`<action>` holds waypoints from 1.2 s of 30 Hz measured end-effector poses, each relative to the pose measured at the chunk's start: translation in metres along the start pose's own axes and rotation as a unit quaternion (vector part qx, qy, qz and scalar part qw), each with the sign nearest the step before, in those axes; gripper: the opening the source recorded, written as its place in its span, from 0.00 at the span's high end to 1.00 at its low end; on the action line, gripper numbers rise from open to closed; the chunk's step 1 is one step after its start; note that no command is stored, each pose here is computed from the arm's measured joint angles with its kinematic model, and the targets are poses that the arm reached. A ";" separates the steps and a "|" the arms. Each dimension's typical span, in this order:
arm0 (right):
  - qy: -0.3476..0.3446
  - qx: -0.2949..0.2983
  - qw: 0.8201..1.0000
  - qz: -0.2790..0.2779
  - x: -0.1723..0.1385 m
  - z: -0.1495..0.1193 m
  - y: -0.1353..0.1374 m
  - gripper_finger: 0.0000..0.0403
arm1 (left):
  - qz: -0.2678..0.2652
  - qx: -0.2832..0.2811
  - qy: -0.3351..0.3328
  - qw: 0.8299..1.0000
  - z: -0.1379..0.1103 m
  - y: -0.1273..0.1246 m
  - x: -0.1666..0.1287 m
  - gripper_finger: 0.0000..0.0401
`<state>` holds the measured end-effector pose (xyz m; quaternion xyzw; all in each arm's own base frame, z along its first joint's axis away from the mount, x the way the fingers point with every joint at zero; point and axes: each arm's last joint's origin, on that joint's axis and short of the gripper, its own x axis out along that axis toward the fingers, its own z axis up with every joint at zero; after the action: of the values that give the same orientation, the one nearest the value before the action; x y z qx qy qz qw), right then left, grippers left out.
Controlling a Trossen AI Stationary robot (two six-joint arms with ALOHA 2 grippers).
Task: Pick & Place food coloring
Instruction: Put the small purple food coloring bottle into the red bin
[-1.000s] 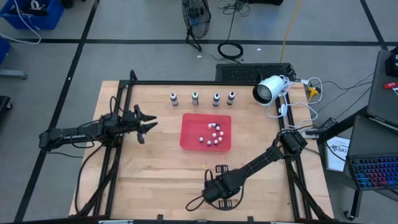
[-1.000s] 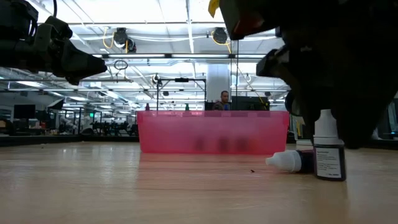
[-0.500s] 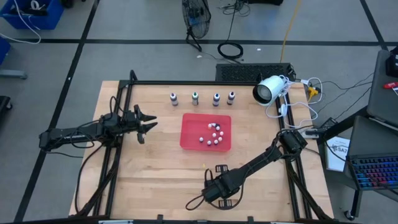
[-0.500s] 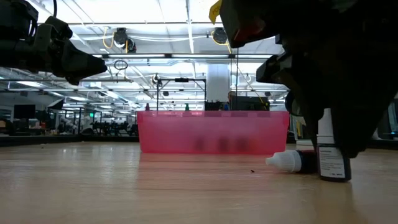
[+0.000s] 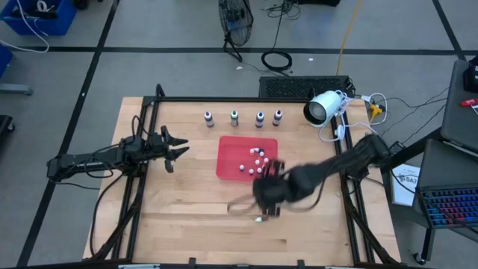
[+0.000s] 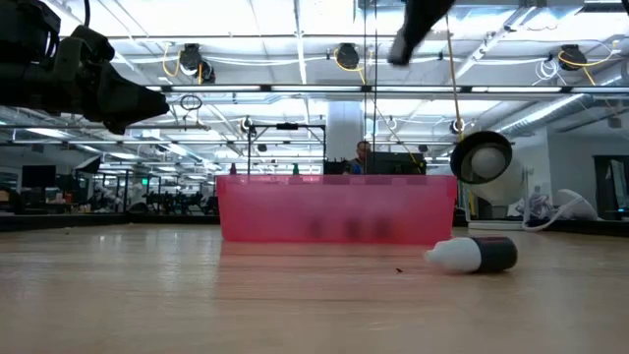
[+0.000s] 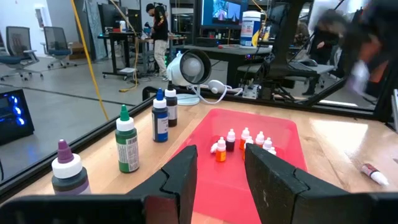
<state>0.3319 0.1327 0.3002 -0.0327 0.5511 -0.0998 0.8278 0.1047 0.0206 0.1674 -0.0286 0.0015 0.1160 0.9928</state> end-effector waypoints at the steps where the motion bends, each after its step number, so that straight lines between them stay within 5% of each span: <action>1: -0.004 0.014 1.000 -0.006 -0.007 0.001 -0.014 0.87 | 0.000 0.000 0.000 1.000 0.000 0.000 0.000 0.66; 6: 0.038 0.055 0.997 -0.045 -0.011 0.006 -0.085 0.87 | 0.000 0.000 0.000 1.000 0.000 0.000 0.000 0.66; 12: 0.089 0.074 0.993 -0.010 0.032 0.014 -0.145 0.87 | 0.000 0.000 0.000 1.000 0.000 0.000 0.000 0.66; 20: 0.152 0.084 0.985 -0.005 0.088 -0.011 -0.170 0.87 | 0.000 0.000 0.000 1.000 0.000 0.000 0.000 0.66; 36: 0.118 0.093 0.988 0.029 0.135 -0.034 -0.177 0.87 | 0.000 0.000 0.000 1.000 0.000 0.000 0.000 0.66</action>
<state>0.3276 -0.0656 0.1940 0.0725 0.6343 -0.1300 0.7586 0.1047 0.0206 0.1674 -0.0286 0.0016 0.1160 0.9928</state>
